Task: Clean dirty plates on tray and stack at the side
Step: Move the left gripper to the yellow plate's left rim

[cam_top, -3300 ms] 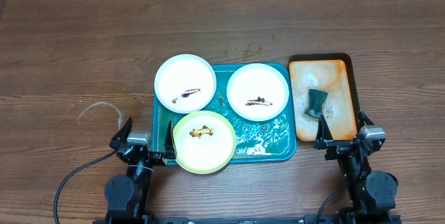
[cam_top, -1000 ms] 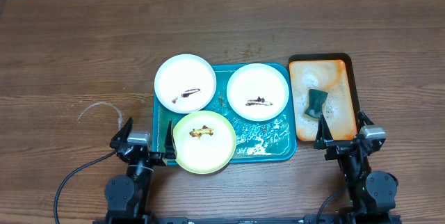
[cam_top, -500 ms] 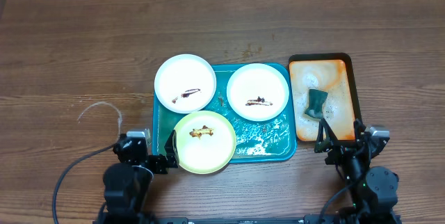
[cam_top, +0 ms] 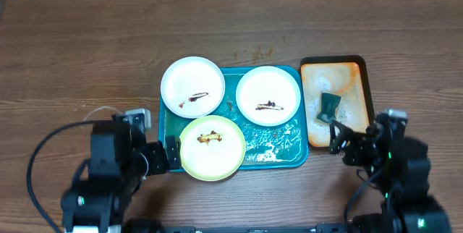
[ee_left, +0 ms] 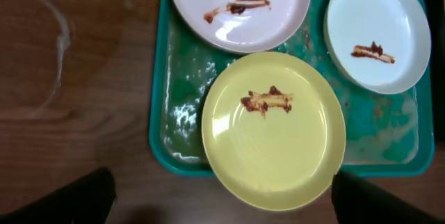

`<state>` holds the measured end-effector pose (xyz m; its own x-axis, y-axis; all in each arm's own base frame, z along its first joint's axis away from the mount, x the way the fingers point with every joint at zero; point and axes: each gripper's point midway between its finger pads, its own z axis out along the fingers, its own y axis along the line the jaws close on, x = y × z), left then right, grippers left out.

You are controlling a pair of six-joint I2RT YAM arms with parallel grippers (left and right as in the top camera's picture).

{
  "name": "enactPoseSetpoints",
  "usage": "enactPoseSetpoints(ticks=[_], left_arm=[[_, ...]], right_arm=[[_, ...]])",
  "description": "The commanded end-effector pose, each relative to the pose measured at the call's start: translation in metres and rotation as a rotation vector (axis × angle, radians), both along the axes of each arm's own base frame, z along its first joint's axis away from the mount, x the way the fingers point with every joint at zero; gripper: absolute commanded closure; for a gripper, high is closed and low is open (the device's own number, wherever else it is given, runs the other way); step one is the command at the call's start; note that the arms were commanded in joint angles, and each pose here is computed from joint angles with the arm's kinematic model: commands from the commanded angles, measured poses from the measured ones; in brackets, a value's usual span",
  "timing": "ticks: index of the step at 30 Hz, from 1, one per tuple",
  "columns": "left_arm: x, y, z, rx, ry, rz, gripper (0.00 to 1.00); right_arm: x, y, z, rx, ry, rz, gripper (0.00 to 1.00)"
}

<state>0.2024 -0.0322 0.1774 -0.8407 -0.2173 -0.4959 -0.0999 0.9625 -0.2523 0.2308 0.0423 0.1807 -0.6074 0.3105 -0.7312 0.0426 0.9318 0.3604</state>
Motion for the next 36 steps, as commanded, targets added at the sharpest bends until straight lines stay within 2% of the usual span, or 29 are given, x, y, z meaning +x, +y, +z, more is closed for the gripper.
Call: enactPoseSetpoints(ticks=[1, 8, 11, 14, 23, 27, 36], left_arm=[[0.003, -0.002, 0.005, -0.043, 0.101, 0.055, 0.00], [0.009, -0.012, -0.018, -0.090, 0.233, 0.031, 0.00], [0.007, -0.023, -0.029, -0.149, 0.313, 0.015, 0.03], [0.000, -0.031, -0.045, -0.206, 0.432, 0.042, 0.11], [-0.017, -0.029, -0.097, -0.196, 0.721, 0.127, 0.17], [-0.014, -0.030, -0.112, -0.188, 0.776, 0.129, 0.23], [-0.013, -0.042, -0.144, -0.125, 0.867, 0.071, 0.28]], right_arm=[[0.012, 0.008, 0.013, 0.009, 0.104, 0.028, 0.00], [0.036, 0.010, 0.003, -0.047, 0.256, 0.065, 0.00], [0.039, 0.011, -0.007, -0.050, 0.296, 0.065, 0.00], [0.040, 0.011, -0.014, -0.052, 0.326, 0.065, 0.00], [0.041, 0.011, -0.016, -0.053, 0.334, 0.065, 0.00], [0.041, 0.011, -0.016, -0.053, 0.334, 0.065, 0.00], [0.041, 0.011, -0.017, -0.053, 0.334, 0.065, 0.00]])
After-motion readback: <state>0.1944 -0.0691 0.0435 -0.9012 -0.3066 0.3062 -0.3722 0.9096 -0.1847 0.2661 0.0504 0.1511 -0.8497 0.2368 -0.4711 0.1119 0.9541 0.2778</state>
